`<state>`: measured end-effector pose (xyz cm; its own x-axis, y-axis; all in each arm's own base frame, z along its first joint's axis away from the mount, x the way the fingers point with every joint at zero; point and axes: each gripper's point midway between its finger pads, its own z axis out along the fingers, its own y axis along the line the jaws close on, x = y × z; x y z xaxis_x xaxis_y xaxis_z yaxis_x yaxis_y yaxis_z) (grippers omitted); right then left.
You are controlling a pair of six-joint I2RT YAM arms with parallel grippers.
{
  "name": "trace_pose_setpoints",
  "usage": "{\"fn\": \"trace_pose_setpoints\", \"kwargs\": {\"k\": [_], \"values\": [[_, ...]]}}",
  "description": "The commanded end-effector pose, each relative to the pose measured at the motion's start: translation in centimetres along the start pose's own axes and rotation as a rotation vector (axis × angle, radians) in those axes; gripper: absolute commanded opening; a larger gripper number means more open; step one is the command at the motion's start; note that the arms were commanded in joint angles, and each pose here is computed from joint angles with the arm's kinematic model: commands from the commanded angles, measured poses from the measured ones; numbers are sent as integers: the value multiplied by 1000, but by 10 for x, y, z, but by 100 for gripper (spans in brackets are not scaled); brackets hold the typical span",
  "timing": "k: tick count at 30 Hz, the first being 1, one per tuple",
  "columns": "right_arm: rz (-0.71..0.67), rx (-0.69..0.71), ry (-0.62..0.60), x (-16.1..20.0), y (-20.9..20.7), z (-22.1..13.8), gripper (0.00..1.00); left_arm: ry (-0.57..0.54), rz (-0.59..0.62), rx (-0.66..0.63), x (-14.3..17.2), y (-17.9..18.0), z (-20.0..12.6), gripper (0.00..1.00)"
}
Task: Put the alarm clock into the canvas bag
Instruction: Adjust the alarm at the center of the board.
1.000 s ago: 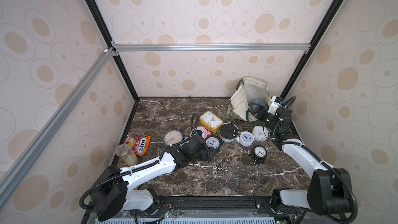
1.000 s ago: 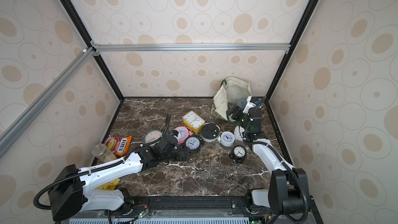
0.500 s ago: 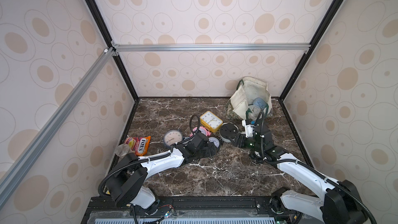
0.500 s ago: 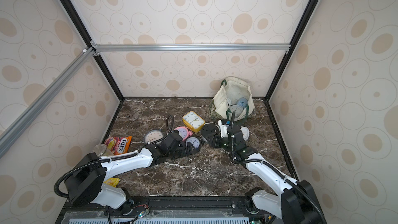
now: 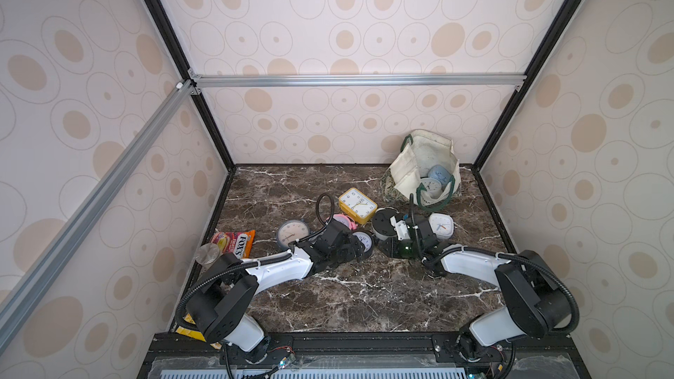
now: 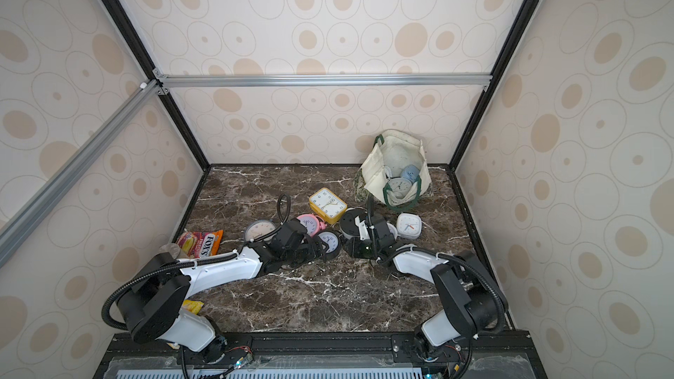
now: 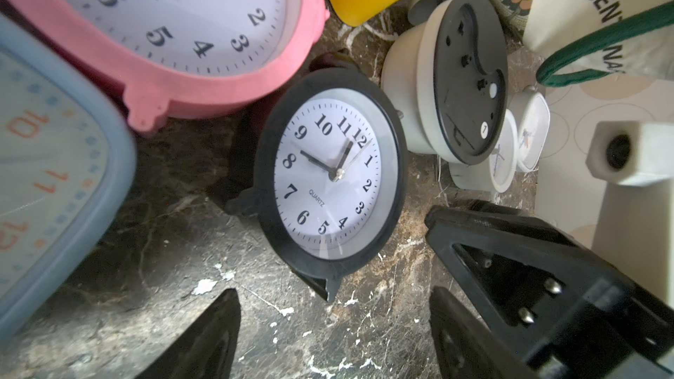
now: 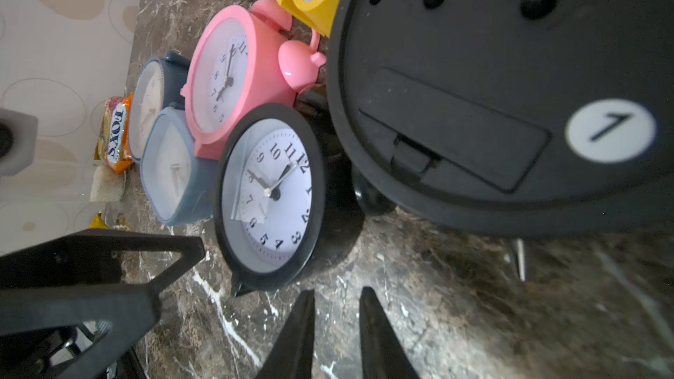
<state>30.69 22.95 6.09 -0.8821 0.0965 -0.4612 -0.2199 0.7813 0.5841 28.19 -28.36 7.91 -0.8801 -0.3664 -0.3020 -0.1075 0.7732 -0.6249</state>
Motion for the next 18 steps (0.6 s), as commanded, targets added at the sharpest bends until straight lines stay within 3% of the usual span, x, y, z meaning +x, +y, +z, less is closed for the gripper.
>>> {"fn": "trace_pose_setpoints", "kwargs": {"k": [1,5,10,13,18], "values": [[-42,-9,-49,-24,9,8,24,-4,-29,2,-1,4,1,81],[-51,9,-70,-42,11,19,25,5,-36,-10,2,11,1,80],[-43,2,-55,-52,11,41,24,-19,-44,-16,-1,14,-5,88],[-29,-28,-22,-51,13,55,23,-33,-56,-21,-6,17,-7,98],[-51,-66,15,-35,26,52,22,-37,-51,3,-10,14,-8,98]]}}
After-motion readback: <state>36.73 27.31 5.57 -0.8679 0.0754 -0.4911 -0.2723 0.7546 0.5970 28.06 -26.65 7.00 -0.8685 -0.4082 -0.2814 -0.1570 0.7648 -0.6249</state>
